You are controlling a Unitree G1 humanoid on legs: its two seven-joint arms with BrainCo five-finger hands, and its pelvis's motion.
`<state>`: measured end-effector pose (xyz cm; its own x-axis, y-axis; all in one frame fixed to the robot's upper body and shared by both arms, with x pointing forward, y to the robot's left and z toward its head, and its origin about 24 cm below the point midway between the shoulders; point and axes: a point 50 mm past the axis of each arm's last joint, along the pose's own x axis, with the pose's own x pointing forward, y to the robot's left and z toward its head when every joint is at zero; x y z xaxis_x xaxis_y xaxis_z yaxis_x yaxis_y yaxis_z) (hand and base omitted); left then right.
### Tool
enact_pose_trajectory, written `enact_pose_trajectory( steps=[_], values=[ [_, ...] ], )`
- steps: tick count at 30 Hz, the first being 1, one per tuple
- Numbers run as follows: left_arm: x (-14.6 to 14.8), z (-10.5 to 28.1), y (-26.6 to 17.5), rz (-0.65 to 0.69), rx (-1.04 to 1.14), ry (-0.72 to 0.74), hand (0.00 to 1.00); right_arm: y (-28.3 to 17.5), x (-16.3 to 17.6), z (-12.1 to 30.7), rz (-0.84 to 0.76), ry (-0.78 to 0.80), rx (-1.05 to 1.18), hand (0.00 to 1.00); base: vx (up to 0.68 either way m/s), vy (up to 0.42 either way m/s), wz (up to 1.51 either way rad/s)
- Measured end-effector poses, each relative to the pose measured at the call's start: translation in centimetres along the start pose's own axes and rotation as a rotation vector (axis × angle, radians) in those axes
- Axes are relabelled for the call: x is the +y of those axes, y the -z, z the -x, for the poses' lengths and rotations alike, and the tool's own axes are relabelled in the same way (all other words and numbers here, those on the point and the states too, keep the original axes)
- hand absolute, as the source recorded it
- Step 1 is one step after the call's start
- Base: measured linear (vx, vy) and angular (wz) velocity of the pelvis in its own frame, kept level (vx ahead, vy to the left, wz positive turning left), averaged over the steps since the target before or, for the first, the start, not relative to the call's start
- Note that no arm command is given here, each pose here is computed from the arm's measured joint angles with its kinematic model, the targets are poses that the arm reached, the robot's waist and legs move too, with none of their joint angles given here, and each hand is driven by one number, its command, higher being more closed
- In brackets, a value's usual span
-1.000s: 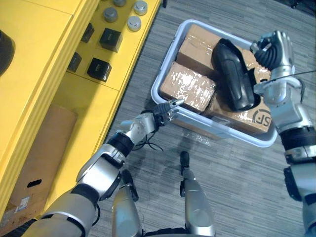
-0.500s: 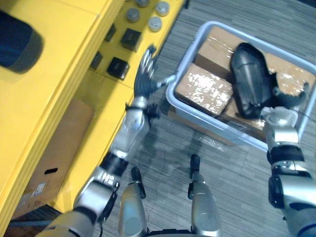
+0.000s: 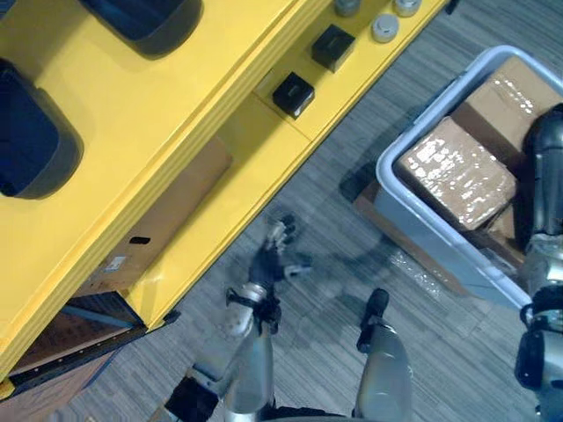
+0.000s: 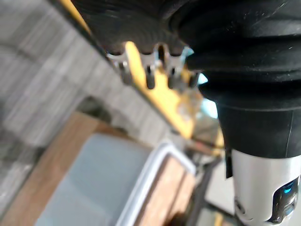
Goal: Walk over and take plastic housings, then place them on the shelf
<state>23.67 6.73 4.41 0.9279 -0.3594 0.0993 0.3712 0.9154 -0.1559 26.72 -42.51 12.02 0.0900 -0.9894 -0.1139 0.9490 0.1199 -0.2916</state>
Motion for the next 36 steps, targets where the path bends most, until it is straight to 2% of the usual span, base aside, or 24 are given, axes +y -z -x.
enact_pose_trajectory(
  steps=[7,10,14,18,21,26,29,33,36],
  values=[
    [-0.5,0.3,-0.2,0.029,-0.037,0.0,0.0,-0.1,-1.6,-1.0,-0.068,0.116,0.063,0.0,0.0,-0.007,0.03],
    [-0.8,0.4,-0.9,0.04,-0.094,0.01,0.0,-1.0,-2.1,-1.2,-0.117,0.142,0.013,0.0,0.0,0.0,0.0],
    [-1.2,0.3,-1.7,0.06,-0.16,0.018,0.0,-3.7,-3.5,-0.7,-0.296,0.171,-0.233,0.0,0.01,0.003,-0.03],
    [-0.7,0.3,-2.4,0.072,-0.213,-0.003,0.0,-7.1,-4.8,3.2,-0.446,0.216,-0.606,0.0,0.0,0.017,-0.18],
    [0.4,0.5,-2.6,0.098,-0.223,-0.035,0.0,-5.3,-4.8,6.0,-0.465,0.217,-0.708,0.0,-0.01,0.012,-0.38],
    [1.2,0.6,-2.4,0.09,-0.19,-0.06,0.0,0.1,-6.7,7.8,-0.447,0.214,-0.641,0.0,0.05,0.015,-0.34],
    [1.1,0.8,-3.2,0.086,-0.212,-0.036,0.0,3.7,-7.3,9.9,-0.392,0.099,-0.59,0.0,0.15,0.022,-0.66],
    [0.3,0.8,-4.0,0.093,-0.227,-0.003,0.0,8.6,-6.2,14.6,-0.291,-0.267,-0.491,0.0,0.15,0.051,-0.76],
    [0.5,0.6,-3.1,0.13,-0.155,-0.045,0.0,10.9,-5.9,16.8,-0.277,-0.437,-0.41,0.0,0.16,0.001,-0.62]
  ],
)
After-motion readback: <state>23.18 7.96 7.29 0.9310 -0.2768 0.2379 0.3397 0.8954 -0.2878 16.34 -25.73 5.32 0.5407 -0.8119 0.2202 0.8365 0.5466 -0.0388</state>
